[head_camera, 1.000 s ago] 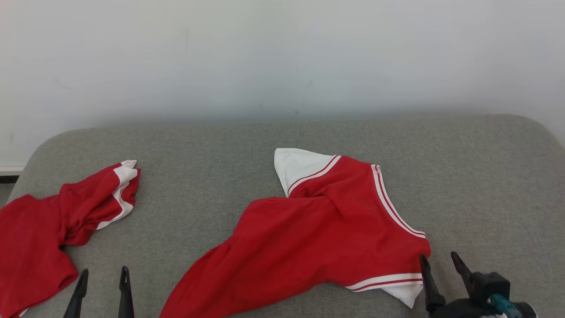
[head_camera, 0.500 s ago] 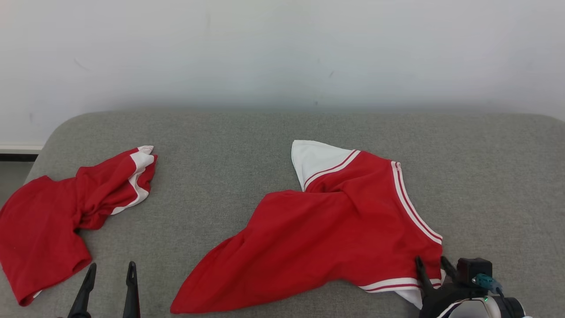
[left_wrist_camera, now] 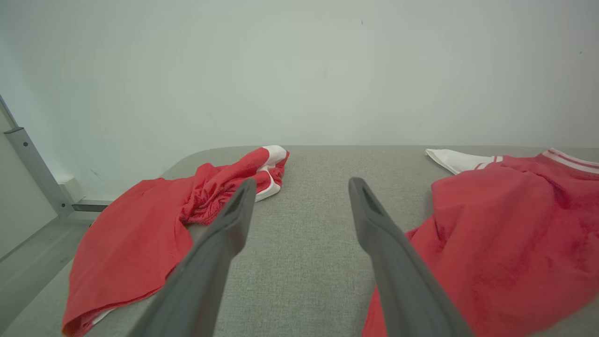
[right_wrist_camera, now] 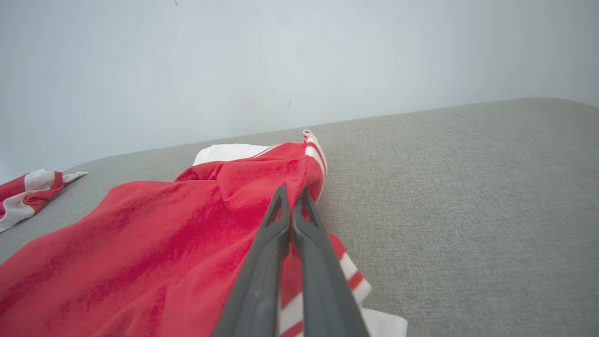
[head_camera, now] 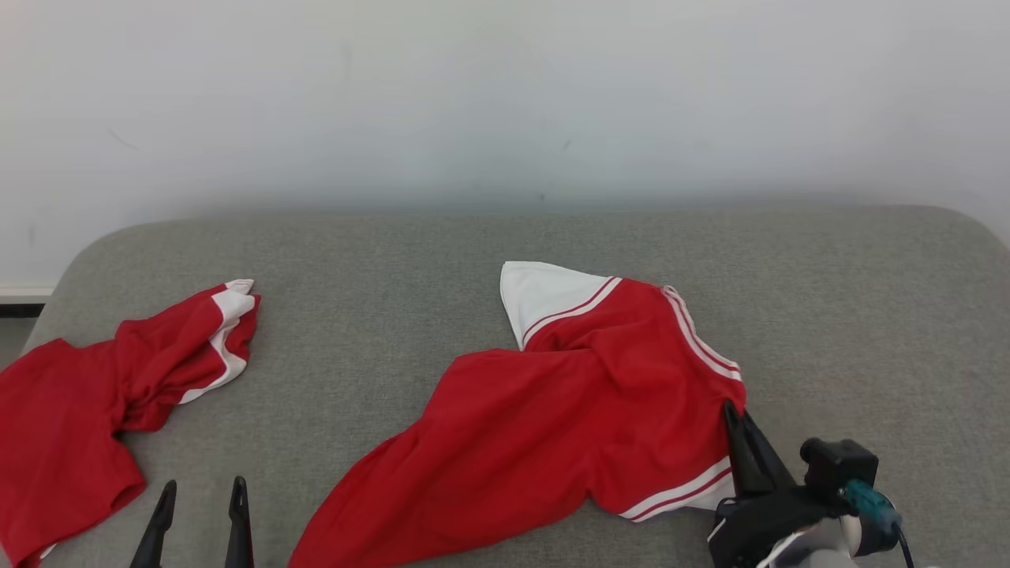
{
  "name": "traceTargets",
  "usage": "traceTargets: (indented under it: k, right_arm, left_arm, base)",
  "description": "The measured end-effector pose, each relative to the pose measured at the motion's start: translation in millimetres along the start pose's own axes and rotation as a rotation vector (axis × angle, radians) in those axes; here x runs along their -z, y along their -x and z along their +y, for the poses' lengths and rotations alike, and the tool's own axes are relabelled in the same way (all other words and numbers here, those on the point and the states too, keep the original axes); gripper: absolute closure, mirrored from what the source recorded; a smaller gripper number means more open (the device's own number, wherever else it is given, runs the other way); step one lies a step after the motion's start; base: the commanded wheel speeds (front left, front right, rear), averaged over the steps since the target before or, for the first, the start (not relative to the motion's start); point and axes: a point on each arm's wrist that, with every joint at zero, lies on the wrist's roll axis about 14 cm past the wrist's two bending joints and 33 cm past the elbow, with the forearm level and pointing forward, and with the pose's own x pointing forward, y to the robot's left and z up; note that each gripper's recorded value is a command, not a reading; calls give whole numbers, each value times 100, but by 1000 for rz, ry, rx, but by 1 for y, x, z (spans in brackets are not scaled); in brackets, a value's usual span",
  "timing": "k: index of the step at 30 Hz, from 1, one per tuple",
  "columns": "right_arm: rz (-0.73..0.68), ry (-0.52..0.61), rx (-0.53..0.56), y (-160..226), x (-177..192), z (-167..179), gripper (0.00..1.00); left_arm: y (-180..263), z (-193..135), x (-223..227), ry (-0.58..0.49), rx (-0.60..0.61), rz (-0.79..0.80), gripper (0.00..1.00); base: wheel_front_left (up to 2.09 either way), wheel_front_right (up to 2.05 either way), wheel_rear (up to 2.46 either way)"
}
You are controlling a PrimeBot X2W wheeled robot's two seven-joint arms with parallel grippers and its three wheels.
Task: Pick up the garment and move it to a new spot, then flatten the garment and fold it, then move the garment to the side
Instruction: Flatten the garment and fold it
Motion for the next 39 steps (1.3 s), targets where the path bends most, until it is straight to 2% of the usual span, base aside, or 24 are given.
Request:
traceTargets:
  k: [5,12,18,24,30,39]
  right_arm:
    - [-54,6,-33,18,-10,10,100]
    - [-124,-43,-35,43,-26,18,100]
    - [-183,-91,-43,60,-53,27,100]
    - [-194,-84,-49,67,-72,31,100]
    - [-127,-62,-49,52,-55,25,100]
    - [-12,24,-23,-8,-19,-2,100]
  left_arm:
    - [-2,-8,4,3,25,12,0]
    - [-6,-15,7,5,48,20,0]
    - [-7,-17,8,1,57,24,0]
    - [-8,-16,8,2,56,25,0]
    - [-7,-16,10,7,54,30,0]
    - [-8,-9,12,9,40,38,0]
  base:
    - [0,0,0]
    - [0,0,0]
    - [0,0,0]
    - [0,0,0]
    - [0,0,0]
    - [0,0,0]
